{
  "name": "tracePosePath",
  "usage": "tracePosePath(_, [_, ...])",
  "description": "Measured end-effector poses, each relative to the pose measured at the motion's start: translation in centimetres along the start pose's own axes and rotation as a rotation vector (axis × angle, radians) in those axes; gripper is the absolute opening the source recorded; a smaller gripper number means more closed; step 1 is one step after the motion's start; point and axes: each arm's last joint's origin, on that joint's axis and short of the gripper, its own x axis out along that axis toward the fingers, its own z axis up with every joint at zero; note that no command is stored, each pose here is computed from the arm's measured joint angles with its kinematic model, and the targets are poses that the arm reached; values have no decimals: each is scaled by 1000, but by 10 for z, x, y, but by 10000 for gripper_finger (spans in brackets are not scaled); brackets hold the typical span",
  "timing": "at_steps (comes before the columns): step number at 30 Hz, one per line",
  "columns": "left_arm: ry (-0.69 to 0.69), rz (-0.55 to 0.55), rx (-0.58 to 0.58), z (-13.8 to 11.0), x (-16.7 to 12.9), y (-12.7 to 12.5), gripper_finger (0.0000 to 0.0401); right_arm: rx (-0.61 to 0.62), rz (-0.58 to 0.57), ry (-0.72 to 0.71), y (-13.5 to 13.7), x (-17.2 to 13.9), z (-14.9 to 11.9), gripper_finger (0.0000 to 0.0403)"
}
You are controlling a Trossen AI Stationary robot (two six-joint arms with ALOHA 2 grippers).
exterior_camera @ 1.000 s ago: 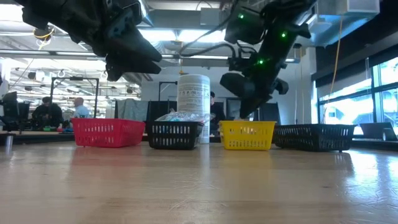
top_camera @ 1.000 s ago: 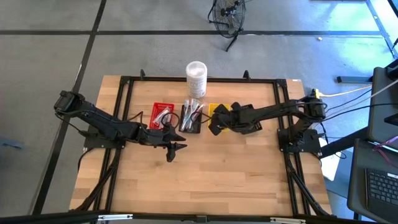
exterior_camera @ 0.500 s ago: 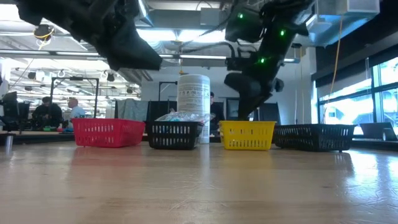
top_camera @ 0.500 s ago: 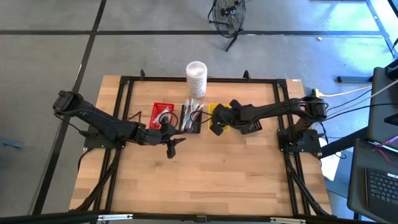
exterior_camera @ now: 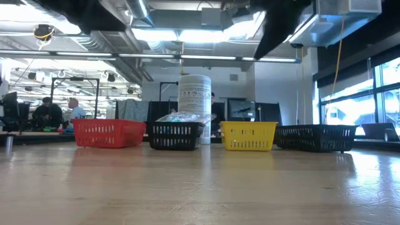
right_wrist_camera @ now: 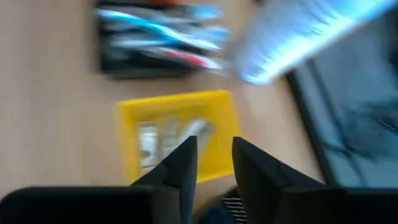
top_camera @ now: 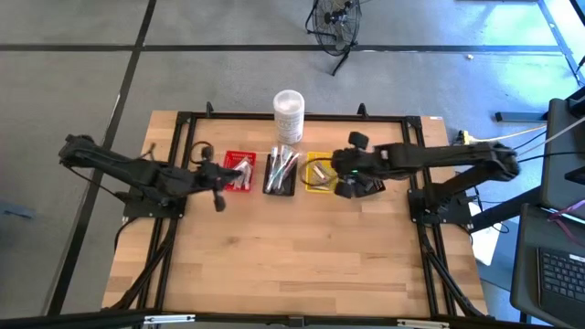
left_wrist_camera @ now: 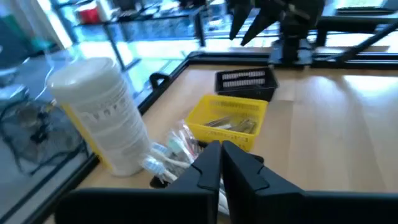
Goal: Pick & Place Travel size toiletries
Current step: Return to Home Position
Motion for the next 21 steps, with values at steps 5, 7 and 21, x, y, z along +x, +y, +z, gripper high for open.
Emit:
tracePosePath(5, [-48, -27, 30, 1, -24, 17, 3, -47, 246, -160, -6, -26, -19, 87])
tracePosePath(7, [-68, -27, 41, -6, -29, 23, 3, -54, 296, -249, -7, -28, -33, 79])
tracePosePath(21, [-258, -170, 112, -67, -43, 38, 4, 7, 425, -702, -24, -34, -117, 34])
